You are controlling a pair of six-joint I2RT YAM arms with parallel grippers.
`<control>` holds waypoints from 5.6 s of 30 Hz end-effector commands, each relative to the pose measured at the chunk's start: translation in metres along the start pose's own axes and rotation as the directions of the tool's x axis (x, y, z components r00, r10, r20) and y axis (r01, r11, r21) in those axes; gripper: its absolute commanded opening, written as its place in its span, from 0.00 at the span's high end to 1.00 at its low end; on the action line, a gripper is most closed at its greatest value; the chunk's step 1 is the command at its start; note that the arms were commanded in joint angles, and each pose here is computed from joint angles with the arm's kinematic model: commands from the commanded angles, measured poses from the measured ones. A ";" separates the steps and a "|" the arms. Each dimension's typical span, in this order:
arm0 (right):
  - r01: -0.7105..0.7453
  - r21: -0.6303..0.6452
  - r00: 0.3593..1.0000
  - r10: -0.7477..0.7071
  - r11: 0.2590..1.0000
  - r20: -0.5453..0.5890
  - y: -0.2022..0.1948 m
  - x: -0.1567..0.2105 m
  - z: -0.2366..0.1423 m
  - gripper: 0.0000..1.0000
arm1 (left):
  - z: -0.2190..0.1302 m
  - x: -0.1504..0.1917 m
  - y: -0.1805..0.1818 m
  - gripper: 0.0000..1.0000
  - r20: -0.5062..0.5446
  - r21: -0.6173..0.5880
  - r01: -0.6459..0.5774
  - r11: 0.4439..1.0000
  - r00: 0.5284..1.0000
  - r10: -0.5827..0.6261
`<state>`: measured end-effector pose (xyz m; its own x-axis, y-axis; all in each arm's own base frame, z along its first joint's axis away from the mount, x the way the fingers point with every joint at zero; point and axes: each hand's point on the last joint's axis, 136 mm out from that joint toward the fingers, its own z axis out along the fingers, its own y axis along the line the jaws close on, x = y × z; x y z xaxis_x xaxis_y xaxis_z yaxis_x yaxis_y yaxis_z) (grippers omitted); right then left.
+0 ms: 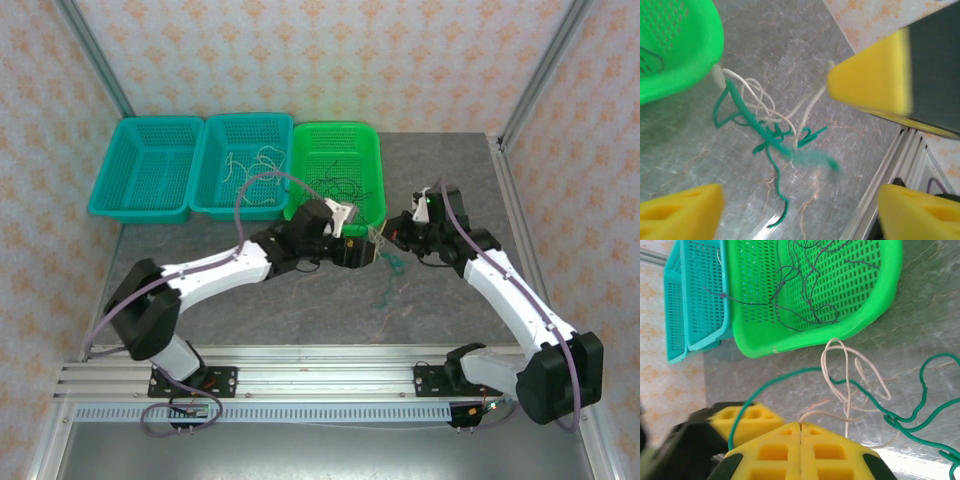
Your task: Untangle the cables
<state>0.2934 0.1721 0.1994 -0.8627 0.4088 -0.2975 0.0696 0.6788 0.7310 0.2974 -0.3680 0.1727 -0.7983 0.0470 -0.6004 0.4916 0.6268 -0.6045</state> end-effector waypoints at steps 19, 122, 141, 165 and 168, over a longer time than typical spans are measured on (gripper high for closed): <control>-0.090 0.116 0.996 0.088 0.989 0.022 -0.031 0.012 -0.001 0.81 | 0.026 -0.033 0.003 1.00 0.166 0.058 0.114 0.992 0.978 -0.123; 0.671 0.044 0.732 -0.670 0.741 0.123 -0.037 0.067 0.109 0.35 | -0.020 0.028 0.056 1.00 0.052 -0.103 0.052 0.993 0.998 -0.047; 0.270 0.428 0.886 -0.397 0.863 0.241 -0.135 0.028 0.077 0.94 | -0.049 0.037 0.086 1.00 0.101 -0.156 0.177 0.972 0.982 -0.162; -0.253 0.439 0.903 0.048 0.862 0.427 -0.191 -0.003 0.023 1.00 | -0.119 0.070 0.133 0.94 0.145 -0.379 0.223 0.898 0.973 -0.181; -0.303 0.449 0.898 0.095 0.840 0.429 -0.202 0.000 0.017 1.00 | -0.135 0.074 0.144 0.91 0.148 -0.464 0.217 0.859 0.975 -0.166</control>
<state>0.3007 0.1645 0.0996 -0.7462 0.4949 -0.4452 0.0728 0.7255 0.6844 0.2628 -0.2368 0.1399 -0.8076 -0.1315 -0.5748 0.2881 0.7625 -0.5793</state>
